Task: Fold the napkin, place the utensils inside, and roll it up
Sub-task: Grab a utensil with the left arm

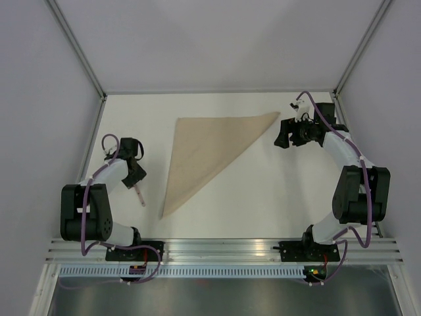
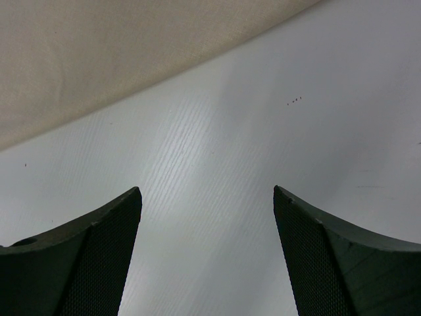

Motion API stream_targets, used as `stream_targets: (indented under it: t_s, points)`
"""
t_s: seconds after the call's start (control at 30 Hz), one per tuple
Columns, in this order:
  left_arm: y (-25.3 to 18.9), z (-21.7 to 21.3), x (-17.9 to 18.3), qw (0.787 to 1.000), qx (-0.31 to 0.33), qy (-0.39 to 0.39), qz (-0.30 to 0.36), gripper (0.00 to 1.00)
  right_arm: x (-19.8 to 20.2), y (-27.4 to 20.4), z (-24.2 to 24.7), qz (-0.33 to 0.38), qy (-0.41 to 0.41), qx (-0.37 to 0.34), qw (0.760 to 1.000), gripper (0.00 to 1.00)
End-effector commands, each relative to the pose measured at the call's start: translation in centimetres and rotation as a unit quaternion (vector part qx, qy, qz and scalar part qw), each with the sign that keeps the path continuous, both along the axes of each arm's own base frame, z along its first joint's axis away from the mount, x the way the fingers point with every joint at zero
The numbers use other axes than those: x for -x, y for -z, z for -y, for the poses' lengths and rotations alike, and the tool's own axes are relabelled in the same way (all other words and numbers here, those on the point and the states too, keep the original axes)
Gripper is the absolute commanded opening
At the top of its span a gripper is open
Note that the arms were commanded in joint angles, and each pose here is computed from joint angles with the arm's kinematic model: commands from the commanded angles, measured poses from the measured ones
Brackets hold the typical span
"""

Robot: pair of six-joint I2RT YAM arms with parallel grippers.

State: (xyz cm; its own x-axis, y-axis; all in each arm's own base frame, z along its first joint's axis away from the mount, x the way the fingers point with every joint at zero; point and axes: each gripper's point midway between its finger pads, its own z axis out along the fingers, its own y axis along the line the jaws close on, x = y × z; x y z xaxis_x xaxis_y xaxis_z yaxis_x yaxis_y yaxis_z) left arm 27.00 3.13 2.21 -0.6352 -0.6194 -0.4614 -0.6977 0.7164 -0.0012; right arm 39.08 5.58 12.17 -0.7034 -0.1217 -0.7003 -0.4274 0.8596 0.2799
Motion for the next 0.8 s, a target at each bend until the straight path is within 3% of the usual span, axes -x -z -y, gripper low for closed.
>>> stream_targets:
  t_s: [0.0, 0.33, 0.53, 0.57, 0.63, 0.77]
  points:
    - [-0.2, -0.3, 0.7, 1.000, 0.012, 0.008, -0.021, 0.50, 0.0, -1.4, -0.2, 0.026, -0.014, -0.004, 1.000, 0.86]
    - [0.9, 0.3, 0.6, 0.998, 0.029, 0.027, -0.043, 0.48, 0.4, -1.3, -0.1, 0.025, -0.011, -0.009, 1.000, 0.86]
    - [1.7, 0.5, 0.2, 0.997, 0.036, 0.037, -0.061, 0.25, 0.3, -1.3, 0.1, 0.025, -0.008, -0.009, 1.000, 0.86]
    - [1.9, 0.6, 0.1, 0.996, 0.038, 0.042, -0.065, 0.14, 0.3, -1.4, 0.2, 0.025, -0.006, -0.010, 1.000, 0.86]
    - [2.1, 0.6, -0.2, 0.996, 0.040, 0.045, -0.068, 0.04, 0.2, -1.4, 0.2, 0.025, -0.003, -0.012, 1.000, 0.86]
    - [-0.1, 0.5, -2.2, 0.996, 0.032, 0.073, -0.027, 0.02, 0.0, -1.5, 0.3, 0.023, -0.001, -0.013, 1.000, 0.86]
